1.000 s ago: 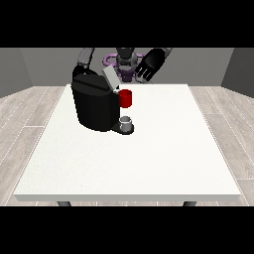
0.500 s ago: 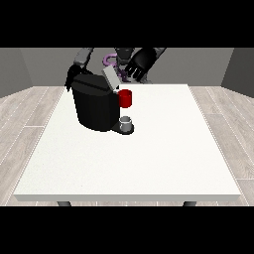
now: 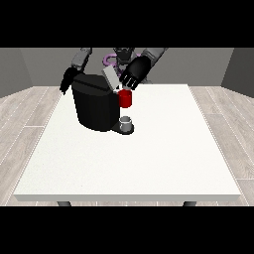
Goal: Insert the coffee pod into the coffee machine and close the lid
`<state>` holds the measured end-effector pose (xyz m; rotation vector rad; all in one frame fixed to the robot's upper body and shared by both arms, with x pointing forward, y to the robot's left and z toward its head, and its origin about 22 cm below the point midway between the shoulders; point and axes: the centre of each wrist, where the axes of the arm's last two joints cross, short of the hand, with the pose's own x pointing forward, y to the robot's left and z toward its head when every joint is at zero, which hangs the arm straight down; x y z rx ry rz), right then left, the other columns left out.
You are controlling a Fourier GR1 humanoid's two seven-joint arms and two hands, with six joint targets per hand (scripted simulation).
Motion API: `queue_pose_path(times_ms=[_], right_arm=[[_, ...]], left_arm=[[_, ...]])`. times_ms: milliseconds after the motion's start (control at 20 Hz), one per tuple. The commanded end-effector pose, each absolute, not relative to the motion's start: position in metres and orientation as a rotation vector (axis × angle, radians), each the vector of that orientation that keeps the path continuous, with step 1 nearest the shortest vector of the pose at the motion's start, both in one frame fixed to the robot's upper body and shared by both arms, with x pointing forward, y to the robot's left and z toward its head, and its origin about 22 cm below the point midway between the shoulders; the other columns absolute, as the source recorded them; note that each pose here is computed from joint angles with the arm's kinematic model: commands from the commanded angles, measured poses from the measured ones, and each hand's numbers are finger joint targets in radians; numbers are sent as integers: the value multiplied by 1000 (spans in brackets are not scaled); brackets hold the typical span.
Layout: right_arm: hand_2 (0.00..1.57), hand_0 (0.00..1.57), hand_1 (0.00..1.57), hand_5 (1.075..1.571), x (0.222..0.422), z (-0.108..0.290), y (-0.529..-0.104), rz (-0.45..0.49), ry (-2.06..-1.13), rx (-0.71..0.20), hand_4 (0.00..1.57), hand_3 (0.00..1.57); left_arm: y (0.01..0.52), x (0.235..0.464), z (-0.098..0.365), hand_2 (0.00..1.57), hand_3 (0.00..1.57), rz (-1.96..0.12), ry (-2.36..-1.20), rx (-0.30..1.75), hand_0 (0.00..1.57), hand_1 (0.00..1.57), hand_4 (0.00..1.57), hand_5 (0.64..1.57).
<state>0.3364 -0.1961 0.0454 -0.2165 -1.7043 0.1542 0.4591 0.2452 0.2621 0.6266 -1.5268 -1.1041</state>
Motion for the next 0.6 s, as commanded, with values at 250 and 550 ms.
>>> queue_pose_path(times_ms=[250,550], right_arm=[[0,0,0,1571,344,58,-188,126,-1697,-230,0,0],[0,0,0,1571,344,40,-224,110,-1670,-276,33,0]], left_arm=[[244,462,271,1290,1217,-1115,-1537,586,1251,1251,425,1571],[222,463,262,1248,1202,-1152,-1528,590,1192,1192,420,1571]])
